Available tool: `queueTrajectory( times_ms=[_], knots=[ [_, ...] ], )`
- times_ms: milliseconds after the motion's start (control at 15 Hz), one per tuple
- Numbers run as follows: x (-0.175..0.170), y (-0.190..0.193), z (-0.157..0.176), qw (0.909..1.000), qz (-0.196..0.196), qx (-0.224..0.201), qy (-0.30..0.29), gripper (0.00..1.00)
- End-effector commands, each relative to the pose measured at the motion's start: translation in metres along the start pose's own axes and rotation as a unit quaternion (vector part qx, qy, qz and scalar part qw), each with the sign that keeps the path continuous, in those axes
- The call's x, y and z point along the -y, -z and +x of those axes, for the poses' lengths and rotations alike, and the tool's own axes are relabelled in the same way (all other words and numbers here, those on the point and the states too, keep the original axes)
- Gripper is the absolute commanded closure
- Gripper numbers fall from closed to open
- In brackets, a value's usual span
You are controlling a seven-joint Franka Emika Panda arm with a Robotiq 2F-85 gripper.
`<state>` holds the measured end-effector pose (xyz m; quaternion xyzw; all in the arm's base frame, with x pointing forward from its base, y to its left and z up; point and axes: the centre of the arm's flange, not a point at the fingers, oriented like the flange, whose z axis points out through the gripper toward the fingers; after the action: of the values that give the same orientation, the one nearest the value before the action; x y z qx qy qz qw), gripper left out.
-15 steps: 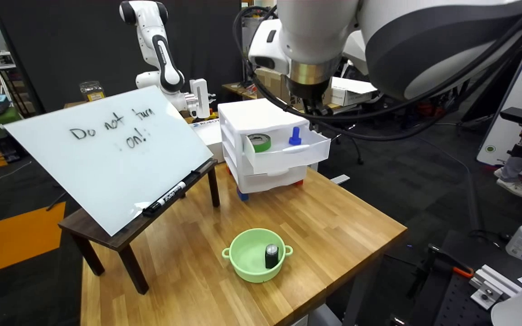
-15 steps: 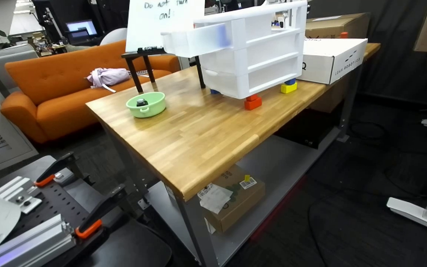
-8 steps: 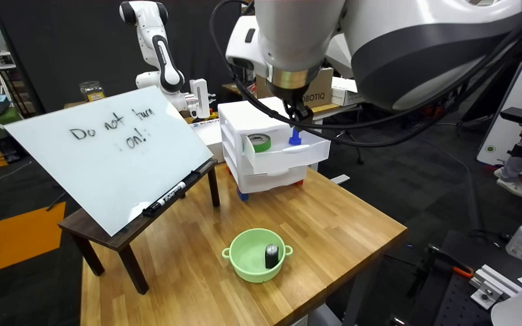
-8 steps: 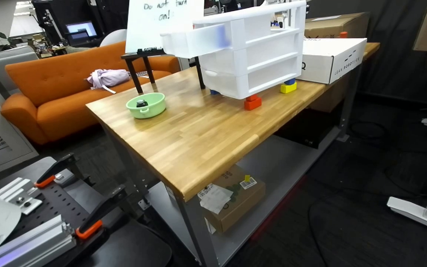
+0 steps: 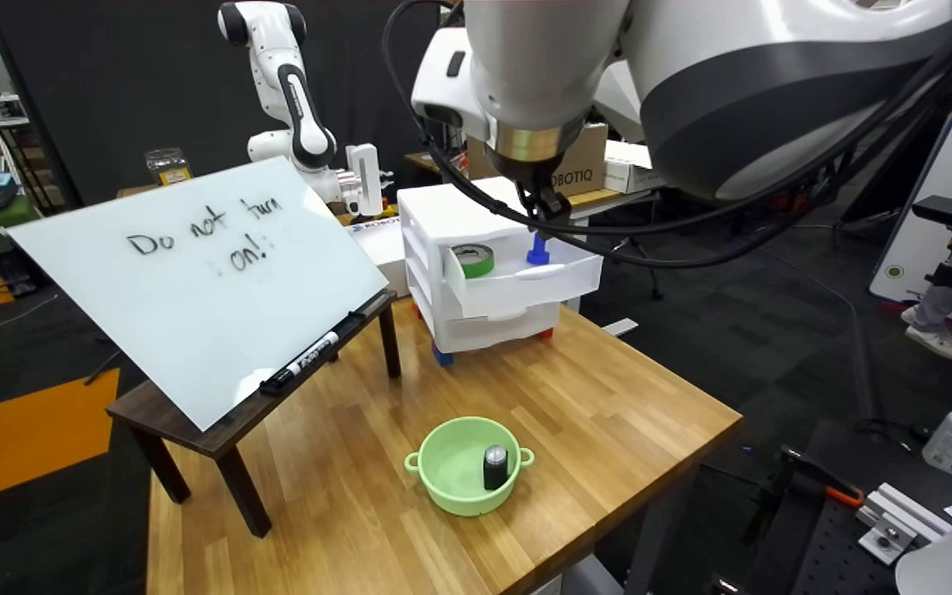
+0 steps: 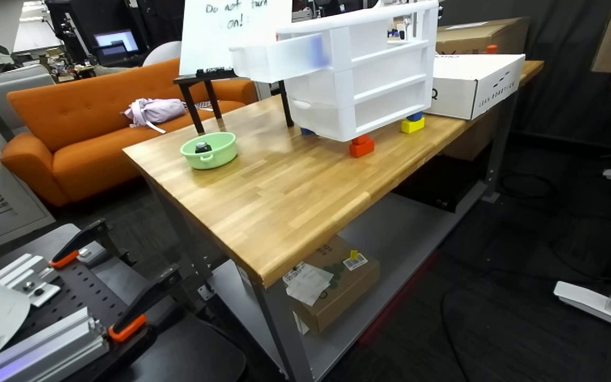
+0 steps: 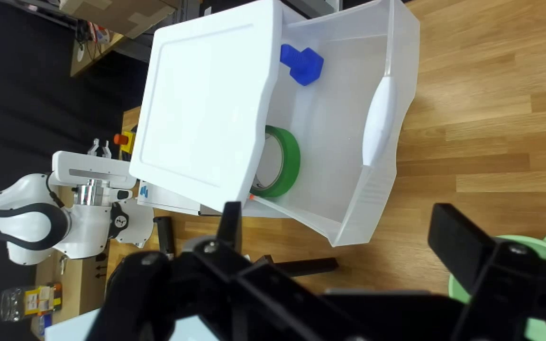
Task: Close the top drawer
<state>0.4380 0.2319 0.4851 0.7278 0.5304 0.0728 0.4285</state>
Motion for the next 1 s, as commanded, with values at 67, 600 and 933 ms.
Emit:
queueTrajectory(
  times_ms=[67, 600, 933],
  knots=[
    [0.000, 0.000, 0.000, 1.0000, 0.000, 0.000, 0.000, 0.00],
    [-0.003, -0.016, -0.006, 0.9999, 0.003, 0.004, -0.010, 0.00],
    [0.009, -0.050, -0.005, 0.9998, 0.020, 0.006, 0.003, 0.00]
  ],
)
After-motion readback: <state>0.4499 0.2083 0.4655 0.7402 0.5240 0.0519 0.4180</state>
